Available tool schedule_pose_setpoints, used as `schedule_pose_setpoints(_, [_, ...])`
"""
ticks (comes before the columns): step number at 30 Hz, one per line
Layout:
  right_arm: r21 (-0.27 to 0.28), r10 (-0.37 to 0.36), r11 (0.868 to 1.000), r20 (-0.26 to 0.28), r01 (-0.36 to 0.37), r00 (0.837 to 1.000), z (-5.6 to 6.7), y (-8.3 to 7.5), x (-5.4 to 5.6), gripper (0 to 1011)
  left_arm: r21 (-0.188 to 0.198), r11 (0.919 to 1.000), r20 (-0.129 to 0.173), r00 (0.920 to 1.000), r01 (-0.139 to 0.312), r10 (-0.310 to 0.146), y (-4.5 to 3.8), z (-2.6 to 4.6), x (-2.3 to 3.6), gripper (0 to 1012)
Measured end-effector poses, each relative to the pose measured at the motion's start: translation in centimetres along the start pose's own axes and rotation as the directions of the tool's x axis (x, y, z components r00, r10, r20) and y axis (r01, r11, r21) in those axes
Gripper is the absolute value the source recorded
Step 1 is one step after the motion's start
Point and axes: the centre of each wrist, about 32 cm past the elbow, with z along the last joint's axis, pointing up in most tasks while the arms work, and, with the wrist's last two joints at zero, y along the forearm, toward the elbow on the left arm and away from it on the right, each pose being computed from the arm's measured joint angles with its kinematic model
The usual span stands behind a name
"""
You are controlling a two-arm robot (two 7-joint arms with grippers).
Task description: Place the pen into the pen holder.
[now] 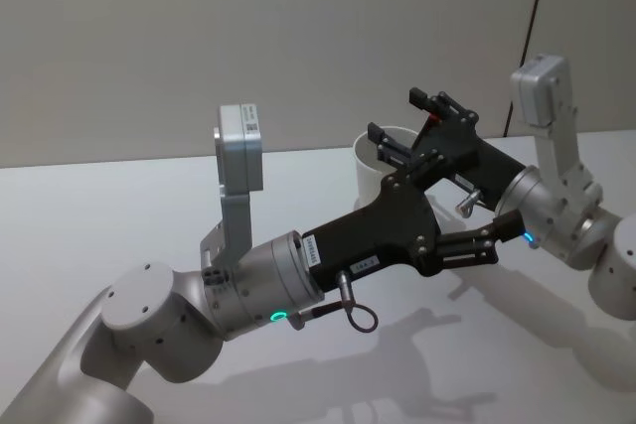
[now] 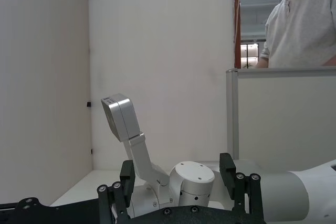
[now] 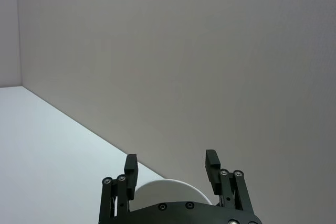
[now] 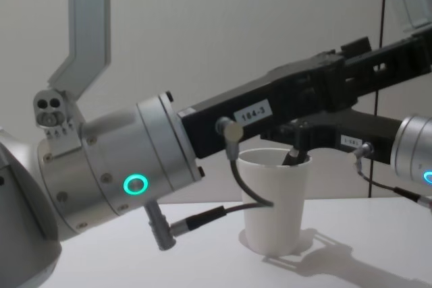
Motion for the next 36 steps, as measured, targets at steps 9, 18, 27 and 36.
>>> schedule_pose_setpoints(9, [0.011, -0.013, 1.000, -0.008, 0.013, 1.000, 0.1, -0.3, 0.2, 998, 0.000, 1.0000, 0.000, 1.0000, 0.000, 0.000, 0.00, 0.00, 0.00, 1001])
schedule_pose_setpoints(18, [0.060, -0.055, 0.997, -0.038, 0.057, 0.998, 0.7, -1.5, 1.0, 1001, 0.000, 1.0000, 0.000, 1.0000, 0.000, 0.000, 0.00, 0.00, 0.00, 1001])
schedule_pose_setpoints(27, [0.109, -0.093, 0.989, -0.081, 0.102, 0.992, 1.3, -3.3, 1.4, 1001, 0.000, 1.0000, 0.000, 1.0000, 0.000, 0.000, 0.00, 0.00, 0.00, 1001])
schedule_pose_setpoints(36, [0.162, -0.151, 0.971, -0.142, 0.174, 0.978, 1.9, -5.9, 1.5, 1001, 0.000, 1.0000, 0.000, 1.0000, 0.000, 0.000, 0.00, 0.00, 0.00, 1001])
